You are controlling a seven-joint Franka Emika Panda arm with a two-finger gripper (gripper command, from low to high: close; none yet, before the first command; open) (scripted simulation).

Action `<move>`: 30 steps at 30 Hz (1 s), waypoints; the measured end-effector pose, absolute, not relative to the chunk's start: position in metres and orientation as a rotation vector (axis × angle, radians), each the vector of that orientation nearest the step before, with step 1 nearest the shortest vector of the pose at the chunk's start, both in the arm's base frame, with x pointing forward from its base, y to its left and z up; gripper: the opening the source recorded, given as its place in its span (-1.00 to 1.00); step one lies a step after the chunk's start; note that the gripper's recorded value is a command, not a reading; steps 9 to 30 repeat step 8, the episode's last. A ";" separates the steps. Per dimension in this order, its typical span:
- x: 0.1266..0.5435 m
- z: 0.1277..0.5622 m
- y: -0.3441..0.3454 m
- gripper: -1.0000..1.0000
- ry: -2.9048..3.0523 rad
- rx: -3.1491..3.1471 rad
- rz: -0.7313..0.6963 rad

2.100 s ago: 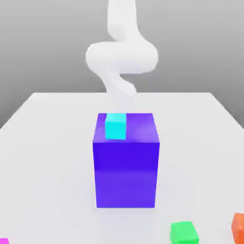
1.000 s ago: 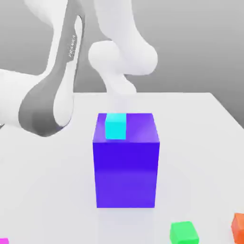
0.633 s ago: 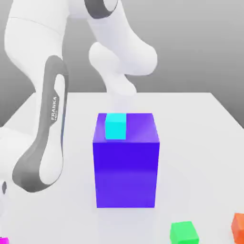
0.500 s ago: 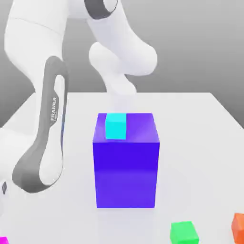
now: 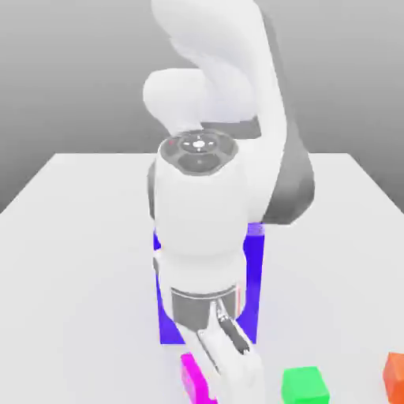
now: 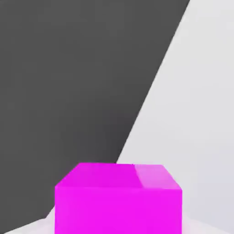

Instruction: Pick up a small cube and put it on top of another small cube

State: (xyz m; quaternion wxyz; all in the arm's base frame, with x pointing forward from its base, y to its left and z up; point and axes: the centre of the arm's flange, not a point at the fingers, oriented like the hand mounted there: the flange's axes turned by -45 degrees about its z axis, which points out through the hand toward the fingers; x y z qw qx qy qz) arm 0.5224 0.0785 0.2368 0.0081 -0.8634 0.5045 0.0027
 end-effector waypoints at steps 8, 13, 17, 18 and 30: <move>0.496 0.186 0.144 1.00 1.472 -2.772 -0.003; 0.496 0.186 0.144 1.00 1.472 -2.772 -0.003; 0.496 0.186 0.144 1.00 1.472 -2.772 -0.003; 0.496 0.186 0.144 1.00 1.472 -2.772 -0.003; 0.496 0.186 0.144 1.00 1.472 -2.772 -0.003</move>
